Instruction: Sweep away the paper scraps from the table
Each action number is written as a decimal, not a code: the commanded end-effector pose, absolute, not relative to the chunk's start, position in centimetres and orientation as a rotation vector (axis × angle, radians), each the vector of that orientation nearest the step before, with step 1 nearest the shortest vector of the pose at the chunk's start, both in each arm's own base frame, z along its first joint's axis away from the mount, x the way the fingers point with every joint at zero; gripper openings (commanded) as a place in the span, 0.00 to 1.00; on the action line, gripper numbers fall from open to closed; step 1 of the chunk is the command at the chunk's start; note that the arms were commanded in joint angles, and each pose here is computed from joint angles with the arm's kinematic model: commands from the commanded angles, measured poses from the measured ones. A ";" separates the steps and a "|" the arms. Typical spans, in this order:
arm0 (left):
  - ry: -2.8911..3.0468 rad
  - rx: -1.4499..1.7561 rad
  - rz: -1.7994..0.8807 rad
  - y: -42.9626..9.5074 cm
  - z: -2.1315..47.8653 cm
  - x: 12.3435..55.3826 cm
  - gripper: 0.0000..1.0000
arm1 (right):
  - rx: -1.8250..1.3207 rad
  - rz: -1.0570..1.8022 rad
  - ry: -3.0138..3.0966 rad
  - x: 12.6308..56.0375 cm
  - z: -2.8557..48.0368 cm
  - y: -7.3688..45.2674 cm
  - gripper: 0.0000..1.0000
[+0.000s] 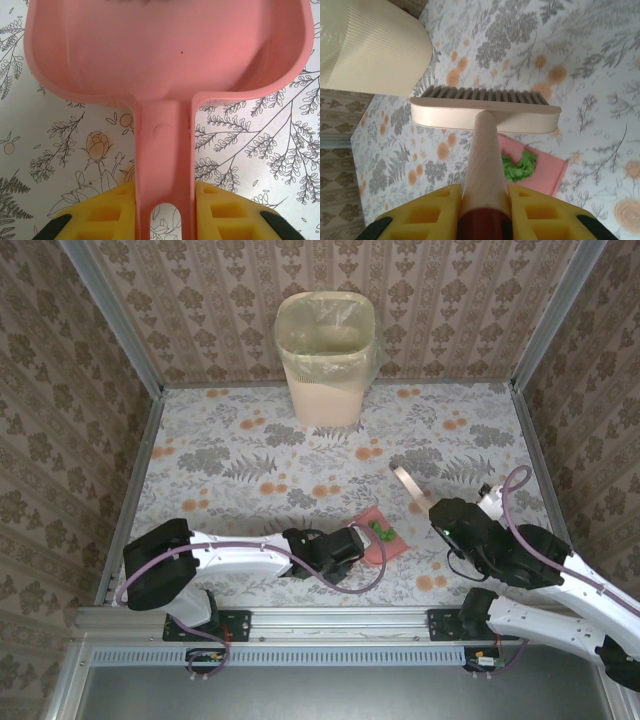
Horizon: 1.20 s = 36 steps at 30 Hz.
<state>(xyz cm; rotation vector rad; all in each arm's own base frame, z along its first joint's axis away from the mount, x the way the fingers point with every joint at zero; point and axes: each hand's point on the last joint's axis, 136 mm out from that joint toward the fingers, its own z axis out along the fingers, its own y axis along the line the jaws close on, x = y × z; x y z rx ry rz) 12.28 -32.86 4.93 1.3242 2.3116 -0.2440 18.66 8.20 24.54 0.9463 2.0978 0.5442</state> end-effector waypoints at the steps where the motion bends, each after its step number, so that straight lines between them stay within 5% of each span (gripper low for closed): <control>1: 2.292 1.323 -0.220 -32.9 5.2 12.4 0.00 | 0.846 0.454 1.985 20.2 26.0 6.8 0.00; 19: 2.196 1.208 -0.308 -32.9 7.7 13.2 0.00 | 0.515 0.028 2.069 24.3 22.8 4.3 0.00; 36: 2.059 0.998 -0.458 -31.8 12.8 14.1 0.00 | 0.304 0.131 2.116 24.3 21.9 6.7 0.00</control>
